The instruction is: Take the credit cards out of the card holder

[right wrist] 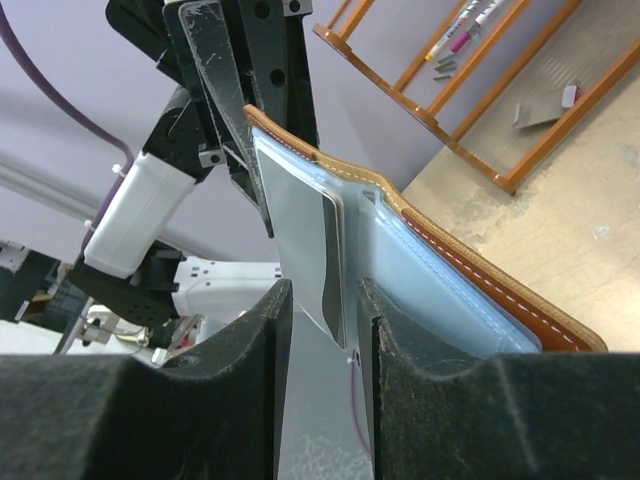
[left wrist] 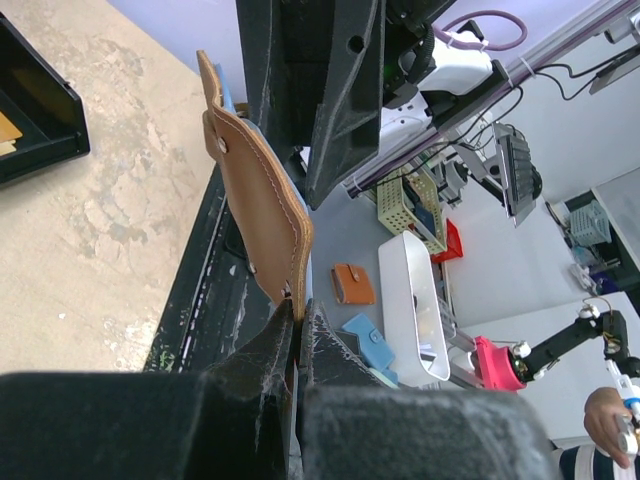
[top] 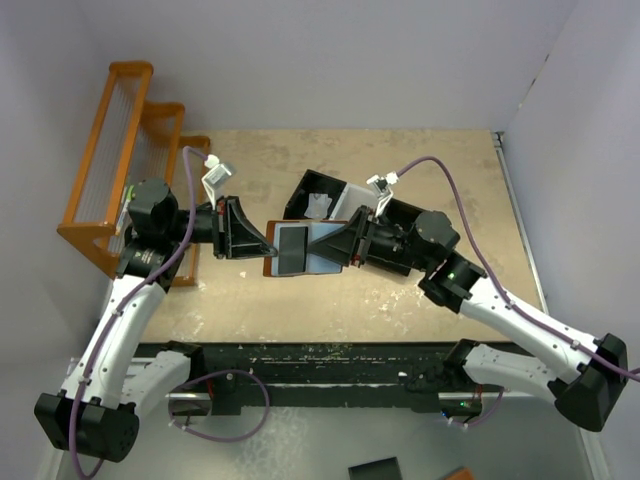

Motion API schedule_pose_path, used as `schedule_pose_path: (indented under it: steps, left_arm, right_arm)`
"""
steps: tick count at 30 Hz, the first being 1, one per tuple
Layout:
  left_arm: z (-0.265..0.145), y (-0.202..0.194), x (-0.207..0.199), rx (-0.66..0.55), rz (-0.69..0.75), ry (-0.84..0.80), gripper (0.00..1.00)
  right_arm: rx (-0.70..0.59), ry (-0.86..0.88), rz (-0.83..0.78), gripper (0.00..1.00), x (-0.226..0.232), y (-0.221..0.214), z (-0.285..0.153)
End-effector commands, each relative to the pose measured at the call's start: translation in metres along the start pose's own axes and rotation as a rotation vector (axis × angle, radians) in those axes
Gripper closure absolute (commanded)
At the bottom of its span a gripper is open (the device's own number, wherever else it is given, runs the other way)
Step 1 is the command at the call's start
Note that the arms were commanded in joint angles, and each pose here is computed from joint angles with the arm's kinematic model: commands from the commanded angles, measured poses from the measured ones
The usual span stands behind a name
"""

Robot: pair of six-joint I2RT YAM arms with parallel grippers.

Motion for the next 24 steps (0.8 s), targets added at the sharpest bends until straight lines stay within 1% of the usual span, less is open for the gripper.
schedule_pose_path:
  steps: [1,8,12,19,24]
  left_arm:
    - [0.000,0.015,-0.010,-0.018,0.087,-0.011,1.00]
    - [0.000,0.017,-0.012,-0.024,0.094,-0.013,1.00]
    - [0.000,0.018,-0.012,-0.024,0.094,-0.012,1.00]
    - [0.000,0.017,-0.010,-0.025,0.093,-0.009,1.00]
    - [0.000,0.018,-0.011,-0.029,0.106,-0.006,1.00]
  right_arm:
    - [-0.011,0.058,-0.028,0.64,0.015,0.003,0.004]
    - [0.035,0.100,-0.023,0.63,0.018,-0.007,0.013]
    - [0.035,0.160,-0.023,0.67,0.027,-0.008,0.011]
    - [0.021,0.314,0.004,0.72,0.043,-0.014,-0.007]
    - [0.013,0.360,0.026,0.76,0.044,-0.017,-0.012]
Point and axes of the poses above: each gripper's point midway between its finger pads, its own z axis out along the fingers, its own x axis along the line the jaws close on, y = z × x, the point moved 6 cm from there along -z, back along the fingers, and after that the axes turned 13 degrees about z, right-handed, at the moved point
